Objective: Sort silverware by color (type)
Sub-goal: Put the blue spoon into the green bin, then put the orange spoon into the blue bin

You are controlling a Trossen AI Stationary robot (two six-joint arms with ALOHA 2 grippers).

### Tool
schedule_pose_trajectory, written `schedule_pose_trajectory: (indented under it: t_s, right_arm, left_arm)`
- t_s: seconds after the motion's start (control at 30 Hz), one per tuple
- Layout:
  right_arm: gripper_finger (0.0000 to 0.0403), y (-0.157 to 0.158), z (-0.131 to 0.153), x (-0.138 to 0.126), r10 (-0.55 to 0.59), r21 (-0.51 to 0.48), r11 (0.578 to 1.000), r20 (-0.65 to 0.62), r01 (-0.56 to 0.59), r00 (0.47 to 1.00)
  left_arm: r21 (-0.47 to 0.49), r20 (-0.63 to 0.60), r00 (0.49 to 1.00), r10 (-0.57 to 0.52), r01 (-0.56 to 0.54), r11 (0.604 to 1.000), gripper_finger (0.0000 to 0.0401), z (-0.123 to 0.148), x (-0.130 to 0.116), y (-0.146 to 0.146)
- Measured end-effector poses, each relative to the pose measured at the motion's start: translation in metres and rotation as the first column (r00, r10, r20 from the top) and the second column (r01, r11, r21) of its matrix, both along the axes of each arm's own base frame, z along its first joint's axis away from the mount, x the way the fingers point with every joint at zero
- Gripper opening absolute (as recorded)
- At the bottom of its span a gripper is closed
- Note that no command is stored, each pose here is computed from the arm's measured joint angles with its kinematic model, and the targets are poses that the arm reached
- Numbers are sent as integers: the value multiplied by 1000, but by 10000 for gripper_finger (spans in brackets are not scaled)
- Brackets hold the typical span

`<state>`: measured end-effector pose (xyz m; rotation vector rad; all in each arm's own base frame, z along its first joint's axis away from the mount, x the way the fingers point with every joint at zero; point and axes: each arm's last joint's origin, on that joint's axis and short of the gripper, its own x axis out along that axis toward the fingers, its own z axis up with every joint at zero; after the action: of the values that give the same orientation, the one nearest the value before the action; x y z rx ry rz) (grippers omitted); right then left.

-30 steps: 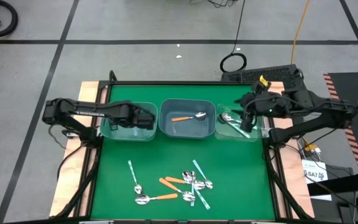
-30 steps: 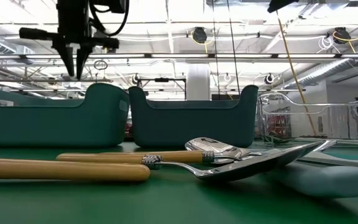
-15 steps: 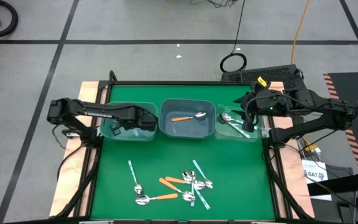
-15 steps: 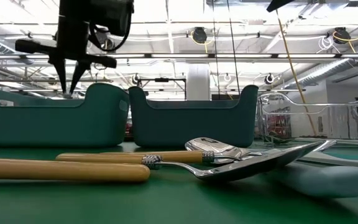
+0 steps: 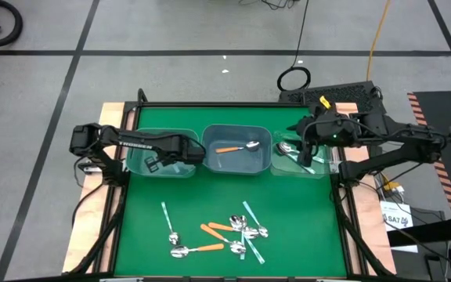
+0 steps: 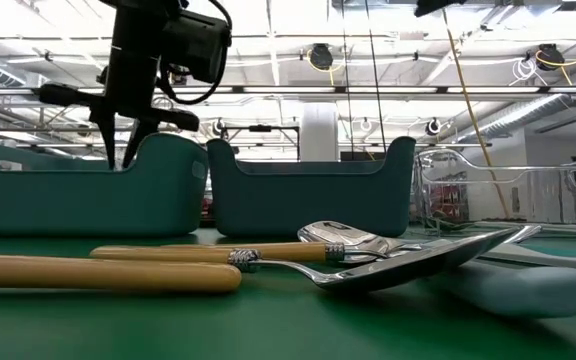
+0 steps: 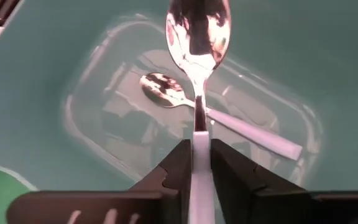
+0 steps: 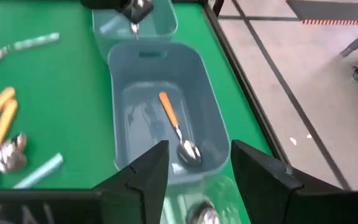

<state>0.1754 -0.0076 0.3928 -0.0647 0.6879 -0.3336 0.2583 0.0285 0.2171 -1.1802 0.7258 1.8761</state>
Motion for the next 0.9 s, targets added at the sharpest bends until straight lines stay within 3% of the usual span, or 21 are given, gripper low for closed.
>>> schedule_pose_trajectory:
  t_s: [0.3, 0.43, 0.53, 0.63, 0.73, 0.83, 0.9]
  right_arm:
    - [166, 0, 6, 12, -99, 126, 989, 142, 81, 985]
    - [166, 0, 6, 12, -152, 192, 974, 161, 120, 975]
    - [166, 1, 6, 12, -182, 231, 963, 169, 140, 969]
    - [166, 1, 6, 12, -219, 276, 947, 178, 165, 959]
    - [166, 1, 6, 12, -259, 327, 926, 186, 189, 948]
    - [166, 2, 6, 12, -286, 399, 896, 186, 194, 940]
    - [166, 3, 6, 13, -295, 443, 876, 182, 190, 938]
  left_arm:
    - [-6, -5, 1000, -6, 6, 1000, 178, 0, 0, 0]
    - [-46, 8, 991, -134, 134, 990, 194, 8, 6, -3]
    - [-56, 42, 951, -306, 308, 950, 195, 29, 17, -6]
    - [5, 77, 860, -505, 506, 863, 195, 61, 31, -13]
    - [105, 86, 743, -664, 656, 748, 195, 96, 41, -24]
    - [190, 67, 616, -785, 764, 617, 195, 129, 45, -36]
    - [227, 25, 508, -861, 836, 500, 195, 147, 45, -45]
